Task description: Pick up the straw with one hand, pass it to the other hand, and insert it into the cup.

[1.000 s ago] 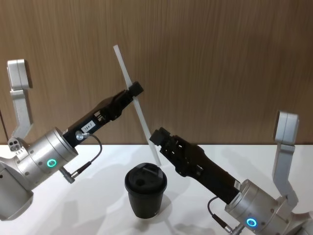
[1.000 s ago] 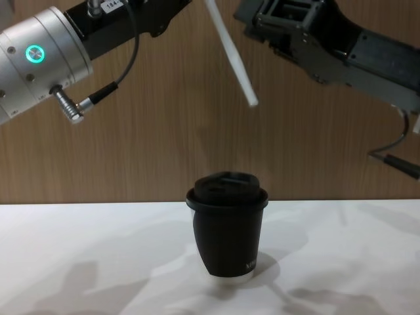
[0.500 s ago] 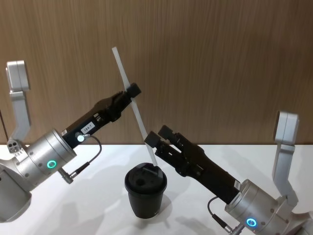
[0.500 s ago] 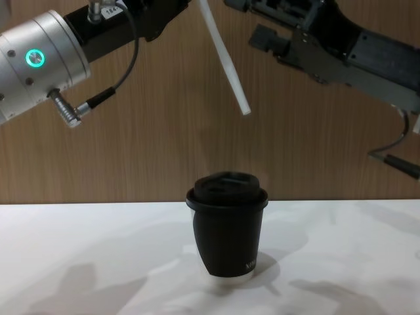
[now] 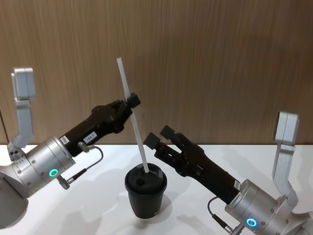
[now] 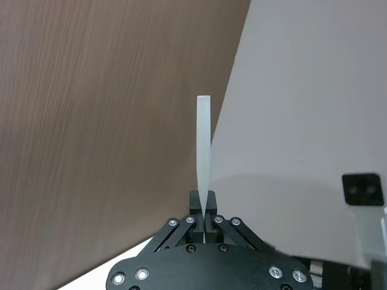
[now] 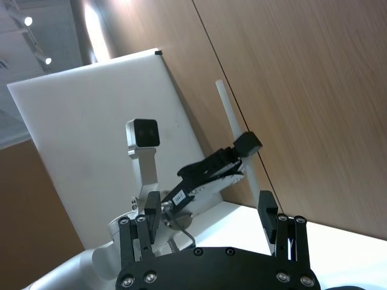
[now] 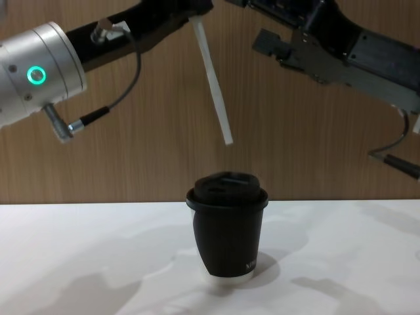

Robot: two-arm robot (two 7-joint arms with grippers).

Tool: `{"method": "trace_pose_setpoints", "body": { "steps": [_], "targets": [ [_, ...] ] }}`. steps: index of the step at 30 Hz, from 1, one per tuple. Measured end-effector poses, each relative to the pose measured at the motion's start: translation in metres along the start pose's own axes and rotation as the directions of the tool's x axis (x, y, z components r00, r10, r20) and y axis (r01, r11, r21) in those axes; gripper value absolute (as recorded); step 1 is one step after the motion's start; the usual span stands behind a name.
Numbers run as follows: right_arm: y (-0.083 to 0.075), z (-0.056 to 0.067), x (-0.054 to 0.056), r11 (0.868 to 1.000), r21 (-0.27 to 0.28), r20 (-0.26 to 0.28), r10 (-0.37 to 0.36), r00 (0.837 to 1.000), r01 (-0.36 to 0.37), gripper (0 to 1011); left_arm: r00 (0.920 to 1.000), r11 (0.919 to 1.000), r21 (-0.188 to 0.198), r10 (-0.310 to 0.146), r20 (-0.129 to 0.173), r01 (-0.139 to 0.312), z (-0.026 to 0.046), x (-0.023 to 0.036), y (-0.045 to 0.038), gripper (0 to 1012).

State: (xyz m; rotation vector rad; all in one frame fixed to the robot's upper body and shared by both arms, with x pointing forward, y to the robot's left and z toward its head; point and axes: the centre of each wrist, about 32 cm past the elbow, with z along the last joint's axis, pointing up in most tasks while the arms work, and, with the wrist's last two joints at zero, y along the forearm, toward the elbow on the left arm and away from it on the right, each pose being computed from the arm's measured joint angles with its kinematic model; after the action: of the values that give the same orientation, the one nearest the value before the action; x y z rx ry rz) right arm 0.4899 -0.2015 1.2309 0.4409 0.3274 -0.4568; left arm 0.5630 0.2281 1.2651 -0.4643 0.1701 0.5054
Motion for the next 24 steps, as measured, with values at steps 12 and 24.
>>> {"method": "trace_pose_setpoints", "body": {
  "steps": [12, 24],
  "targets": [
    [0.0, 0.0, 0.0, 1.0, 0.0, 0.0, 0.0, 1.0, 0.0, 1001, 0.9926, 0.9979, 0.056, 0.025, 0.119, -0.032, -0.0141, -0.0113, 0.0009, 13],
    [0.0, 0.0, 0.0, 1.0, 0.0, 0.0, 0.0, 1.0, 0.0, 1001, 0.9793, 0.9956, 0.067, 0.052, 0.196, -0.066, -0.0231, -0.0201, 0.0025, 14]
  ]
}}
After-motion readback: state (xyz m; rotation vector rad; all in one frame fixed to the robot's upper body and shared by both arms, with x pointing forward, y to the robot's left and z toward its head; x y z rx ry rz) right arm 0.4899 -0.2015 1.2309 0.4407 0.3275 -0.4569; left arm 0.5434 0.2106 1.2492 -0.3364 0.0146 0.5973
